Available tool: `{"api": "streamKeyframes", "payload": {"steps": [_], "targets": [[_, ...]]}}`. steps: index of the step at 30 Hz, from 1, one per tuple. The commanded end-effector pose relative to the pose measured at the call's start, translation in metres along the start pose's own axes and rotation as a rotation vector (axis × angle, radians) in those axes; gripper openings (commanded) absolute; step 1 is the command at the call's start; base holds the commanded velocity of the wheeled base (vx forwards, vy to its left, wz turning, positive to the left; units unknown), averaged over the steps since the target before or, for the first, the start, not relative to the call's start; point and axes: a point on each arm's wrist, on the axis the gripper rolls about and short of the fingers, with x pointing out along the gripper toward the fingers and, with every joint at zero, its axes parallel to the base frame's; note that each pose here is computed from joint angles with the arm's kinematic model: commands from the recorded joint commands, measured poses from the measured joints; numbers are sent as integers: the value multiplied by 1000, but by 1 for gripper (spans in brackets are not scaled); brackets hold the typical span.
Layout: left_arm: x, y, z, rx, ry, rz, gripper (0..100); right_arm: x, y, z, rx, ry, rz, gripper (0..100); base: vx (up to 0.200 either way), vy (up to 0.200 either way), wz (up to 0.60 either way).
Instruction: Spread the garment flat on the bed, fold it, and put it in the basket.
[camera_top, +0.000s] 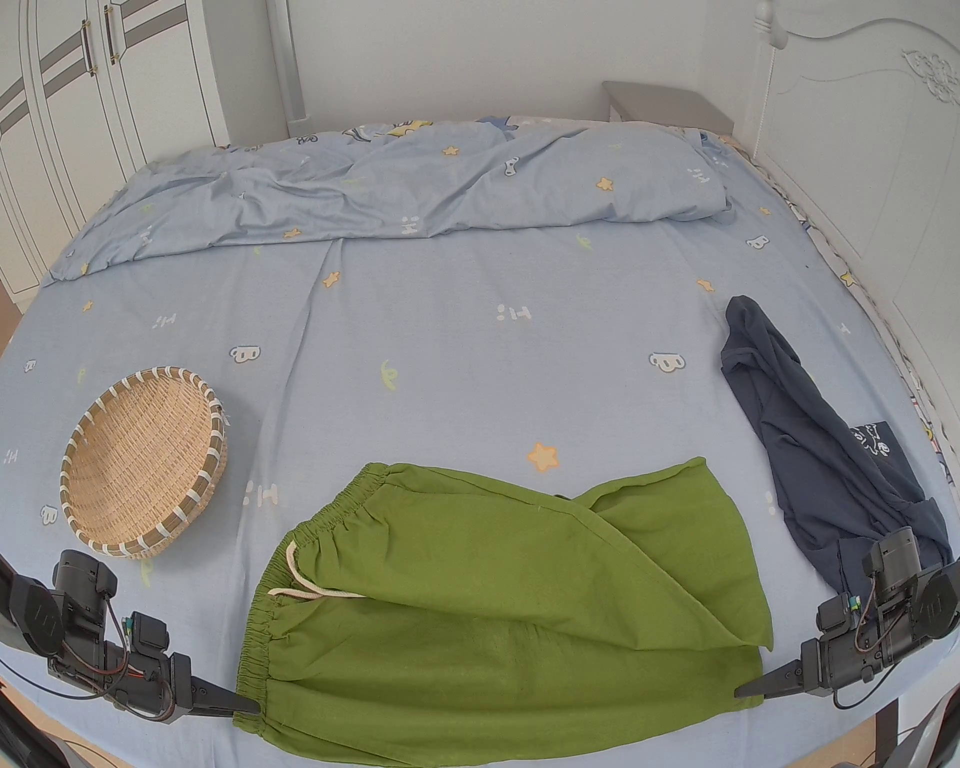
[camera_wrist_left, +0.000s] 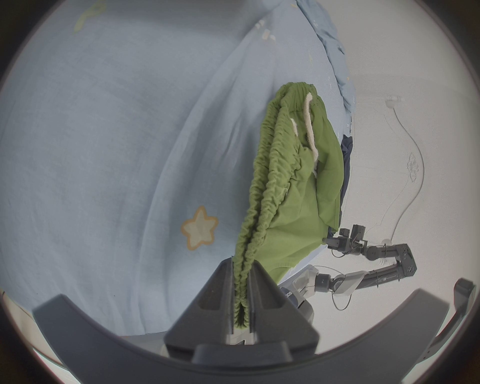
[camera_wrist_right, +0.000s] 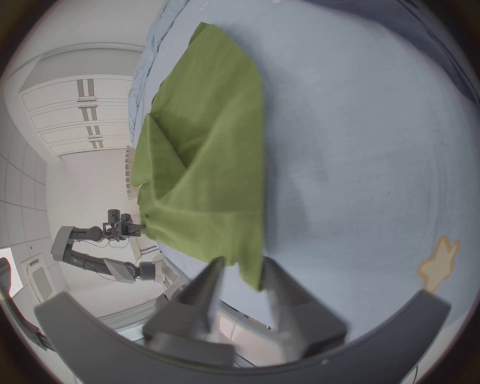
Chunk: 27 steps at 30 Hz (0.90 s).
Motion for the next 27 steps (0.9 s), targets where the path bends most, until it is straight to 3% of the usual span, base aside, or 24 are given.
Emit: {"api": "streamKeyframes", "payload": {"steps": [1,3,6,9,12,13,17,20,22,23,27], "targets": [[0,0,0,0,-1,-1,100,0,-1,0,3,-3,2,100,0,0,0],[-1,0,0,2,-5,-1,100,-1,0,1,-2,-9,0,100,0,0,0],[-9,-9,0,43,-56,0,100,-15,3,4,-31,-107,-6,100,0,0,0],[-21,-22,-1,101,-117,0,100,-33,9,6,-71,-218,-17,100,0,0,0],[-42,-48,8,172,-189,-5,100,-57,16,11,-124,-371,-41,100,0,0,0],[-53,-64,19,185,-202,-12,100,-70,22,15,-164,-447,-54,100,0,0,0],[-69,-103,51,269,-201,-43,100,-90,35,35,-244,-548,-64,100,0,0,0],[-63,-121,82,302,-183,-67,100,-102,47,54,-311,-602,-58,100,0,0,0],[-63,-121,82,302,-183,-67,100,-102,47,54,-311,-602,-58,100,0,0,0],[-57,-140,113,342,-187,-96,100,-113,65,74,-396,-645,-39,100,0,0,0],[-31,-154,159,388,-161,-118,100,-121,88,92,-487,-676,-13,100,0,0,0]]}}
